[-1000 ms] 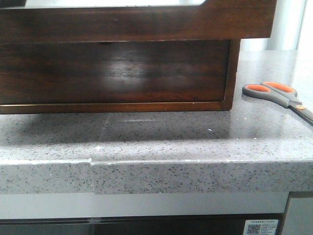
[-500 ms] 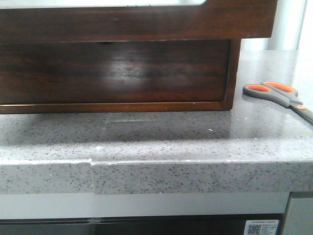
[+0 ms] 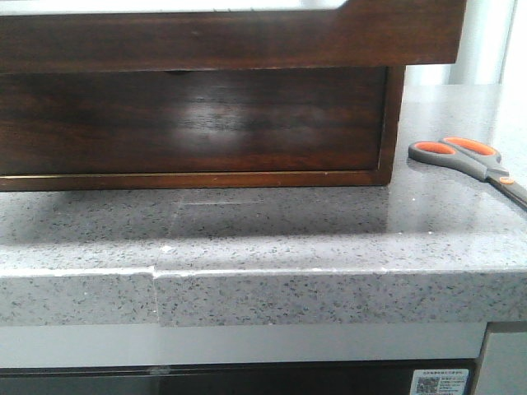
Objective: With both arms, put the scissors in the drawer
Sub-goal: 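Lower the right gripper onto the black-and-orange scissors and grasp them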
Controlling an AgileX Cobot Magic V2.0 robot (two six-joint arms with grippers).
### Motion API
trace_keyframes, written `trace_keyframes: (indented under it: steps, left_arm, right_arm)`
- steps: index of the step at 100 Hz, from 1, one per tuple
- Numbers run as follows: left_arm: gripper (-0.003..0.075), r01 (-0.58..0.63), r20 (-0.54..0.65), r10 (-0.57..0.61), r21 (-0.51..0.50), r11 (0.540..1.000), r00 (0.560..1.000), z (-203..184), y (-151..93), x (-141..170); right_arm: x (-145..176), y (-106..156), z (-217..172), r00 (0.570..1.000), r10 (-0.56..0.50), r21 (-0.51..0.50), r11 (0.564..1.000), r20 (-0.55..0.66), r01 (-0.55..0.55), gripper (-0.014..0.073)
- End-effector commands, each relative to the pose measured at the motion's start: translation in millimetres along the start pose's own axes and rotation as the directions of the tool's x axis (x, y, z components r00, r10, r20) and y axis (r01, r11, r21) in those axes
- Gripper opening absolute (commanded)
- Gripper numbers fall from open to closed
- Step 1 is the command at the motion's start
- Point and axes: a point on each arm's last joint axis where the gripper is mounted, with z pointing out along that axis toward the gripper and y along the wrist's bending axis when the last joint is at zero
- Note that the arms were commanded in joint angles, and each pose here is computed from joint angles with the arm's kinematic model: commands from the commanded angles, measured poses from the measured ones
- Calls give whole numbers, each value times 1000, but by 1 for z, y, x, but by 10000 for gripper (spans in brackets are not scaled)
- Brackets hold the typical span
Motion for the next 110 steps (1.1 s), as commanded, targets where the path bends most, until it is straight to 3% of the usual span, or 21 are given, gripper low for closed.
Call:
trace_keyframes:
  steps: [1, 12, 25, 50, 69, 110]
  left_arm:
    - [295, 45, 52, -43, -49, 998, 998, 2, 11, -9]
    - [295, 45, 50, -43, -49, 998, 998, 2, 11, -9]
    - [295, 45, 50, -43, -49, 998, 998, 2, 11, -9]
    - [295, 47, 50, -45, -49, 998, 998, 2, 11, -9]
    - [295, 47, 50, -45, -49, 998, 998, 2, 11, -9]
    - [295, 47, 50, -45, -49, 998, 998, 2, 11, -9]
  right_arm:
    - [-31, 7, 10, 998, -60, -28, 998, 0, 60, 133]
    - [-45, 16, 31, 988, -89, -53, 995, -123, 83, 290]
    - [-58, 24, 55, 963, -109, -66, 993, -246, 95, 370]
    - [-76, 37, 100, 897, -74, -88, 995, -436, 39, 374]
    - [-81, 46, 131, 815, -52, -97, 995, -577, -5, 373]
    - [-68, 51, 173, 745, -58, -89, 996, -665, -2, 373]
